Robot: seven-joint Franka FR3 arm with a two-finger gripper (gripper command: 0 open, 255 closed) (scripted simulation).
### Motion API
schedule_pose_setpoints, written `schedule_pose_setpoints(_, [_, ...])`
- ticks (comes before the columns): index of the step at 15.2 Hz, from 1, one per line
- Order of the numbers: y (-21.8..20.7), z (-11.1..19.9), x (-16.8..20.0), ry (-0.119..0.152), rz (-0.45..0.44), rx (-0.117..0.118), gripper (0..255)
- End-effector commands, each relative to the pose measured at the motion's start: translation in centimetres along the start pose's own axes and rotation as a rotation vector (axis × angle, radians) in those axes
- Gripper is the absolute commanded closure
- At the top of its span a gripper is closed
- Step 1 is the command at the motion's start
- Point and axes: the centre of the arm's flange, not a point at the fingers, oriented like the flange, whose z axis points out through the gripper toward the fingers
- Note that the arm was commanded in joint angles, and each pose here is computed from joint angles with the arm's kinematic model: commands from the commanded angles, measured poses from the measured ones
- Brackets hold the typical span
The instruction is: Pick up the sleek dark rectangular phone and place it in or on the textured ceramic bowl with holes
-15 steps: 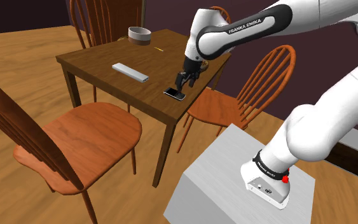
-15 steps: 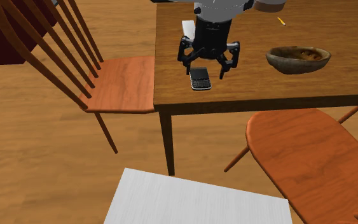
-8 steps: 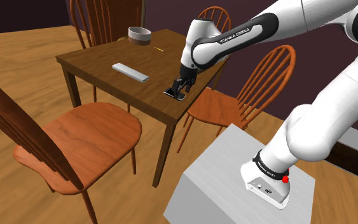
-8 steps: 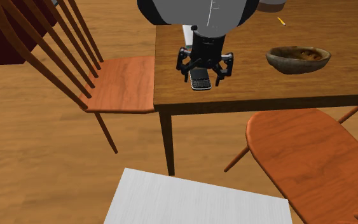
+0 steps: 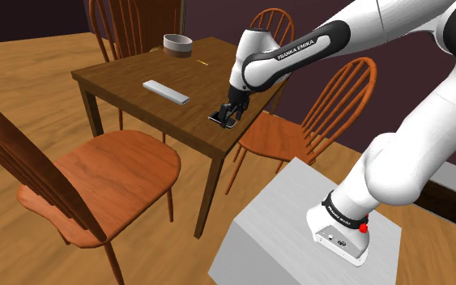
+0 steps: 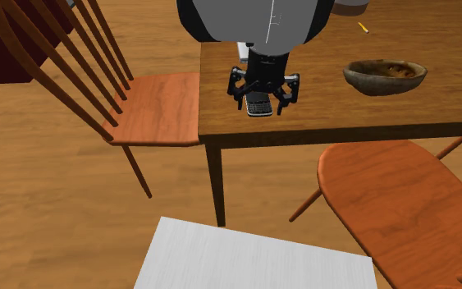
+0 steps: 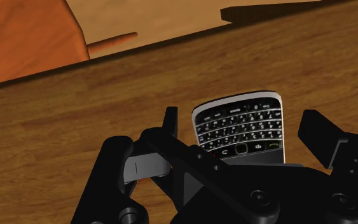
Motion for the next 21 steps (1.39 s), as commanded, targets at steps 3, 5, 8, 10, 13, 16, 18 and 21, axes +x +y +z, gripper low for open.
schedule_pose_setpoints(3, [0.0,0.0,0.0,0.000,0.000,0.000,255])
schedule_pose_setpoints(5, [0.0,0.0,0.0,0.000,0.000,0.000,255])
schedule_pose_setpoints(8, [0.0,0.0,0.0,0.000,0.000,0.000,255])
schedule_pose_setpoints(10, [0.0,0.0,0.0,0.000,0.000,0.000,255])
schedule_pose_setpoints(13, [0.0,-1.1,0.0,0.000,0.000,0.000,255])
schedule_pose_setpoints(16, [0.0,-2.6,0.0,0.000,0.000,0.000,255])
schedule_pose_setpoints(18, [0.0,-3.7,0.0,0.000,0.000,0.000,255])
schedule_pose_setpoints(21, [-0.1,-5.3,0.1,0.000,0.000,0.000,255])
